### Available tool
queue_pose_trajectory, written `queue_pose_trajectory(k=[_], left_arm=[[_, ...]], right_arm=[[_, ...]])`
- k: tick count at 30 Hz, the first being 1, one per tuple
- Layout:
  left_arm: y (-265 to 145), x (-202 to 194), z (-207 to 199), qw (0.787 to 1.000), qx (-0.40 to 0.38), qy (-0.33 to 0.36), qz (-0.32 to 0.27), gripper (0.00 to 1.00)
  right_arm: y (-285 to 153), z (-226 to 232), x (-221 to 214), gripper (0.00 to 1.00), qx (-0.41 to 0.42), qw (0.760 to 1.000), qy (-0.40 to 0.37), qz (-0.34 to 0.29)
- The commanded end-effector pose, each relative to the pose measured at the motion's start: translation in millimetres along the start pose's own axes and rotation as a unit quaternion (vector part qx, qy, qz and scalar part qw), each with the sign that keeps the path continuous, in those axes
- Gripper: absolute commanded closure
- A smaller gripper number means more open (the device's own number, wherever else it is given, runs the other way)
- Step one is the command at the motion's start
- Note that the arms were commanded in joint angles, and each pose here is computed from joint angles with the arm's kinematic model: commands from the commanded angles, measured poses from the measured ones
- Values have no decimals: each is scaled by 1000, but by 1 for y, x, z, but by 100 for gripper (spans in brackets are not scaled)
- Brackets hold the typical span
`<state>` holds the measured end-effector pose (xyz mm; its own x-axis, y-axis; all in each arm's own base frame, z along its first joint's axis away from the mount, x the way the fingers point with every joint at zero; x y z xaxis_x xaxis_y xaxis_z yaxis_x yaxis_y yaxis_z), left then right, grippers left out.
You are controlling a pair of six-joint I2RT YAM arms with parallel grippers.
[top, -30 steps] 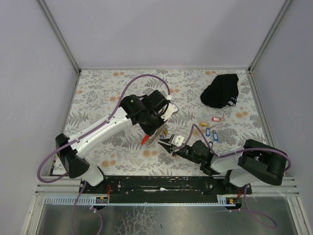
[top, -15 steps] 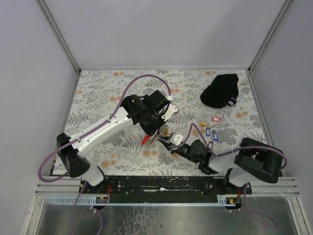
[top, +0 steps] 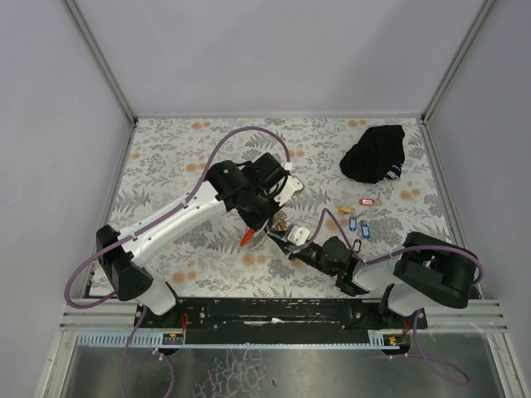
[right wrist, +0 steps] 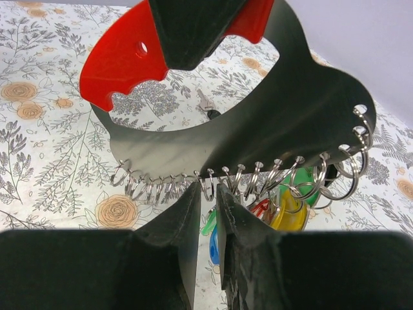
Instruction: Put the keys on the keyring
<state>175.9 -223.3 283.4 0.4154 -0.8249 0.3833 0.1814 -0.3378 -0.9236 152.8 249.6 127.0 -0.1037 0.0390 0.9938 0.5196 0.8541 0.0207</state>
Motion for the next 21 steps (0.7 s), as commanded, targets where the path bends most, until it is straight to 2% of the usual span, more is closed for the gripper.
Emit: queue_pose_trajectory(k=[1, 10, 12, 18, 21], left_arm=[[-10, 7, -3, 1000, -4, 6, -29, 100], [-10, 7, -4, 999, -7, 7, -31, 100], [-11, 7, -4, 999, -6, 7, -30, 100], [-10, 6, -3, 999, 0, 5, -32, 100], [-10, 5, -3, 999, 4, 4, -41, 100]], right_arm=[[10, -2, 21, 77, -18, 998, -4, -53], [11, -1, 25, 80, -8, 998, -8, -57], [11, -1, 25, 82, -8, 998, -10, -55], [7, -3, 25, 99, -10, 998, -16, -52], [5, -3, 27, 100, -8, 999, -18, -50]])
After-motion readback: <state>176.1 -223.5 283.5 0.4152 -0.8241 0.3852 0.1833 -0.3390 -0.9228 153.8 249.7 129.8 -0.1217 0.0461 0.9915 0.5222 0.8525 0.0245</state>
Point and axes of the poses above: each gripper's point midway between its finger pads, its own y axis out along the fingers, its own z axis along the line the jaws close on, x = y × z, the point moved 9 cm from there along -y, back along the fingers, and after that the axes turned 8 degrees about y, right-handed, at the moved point
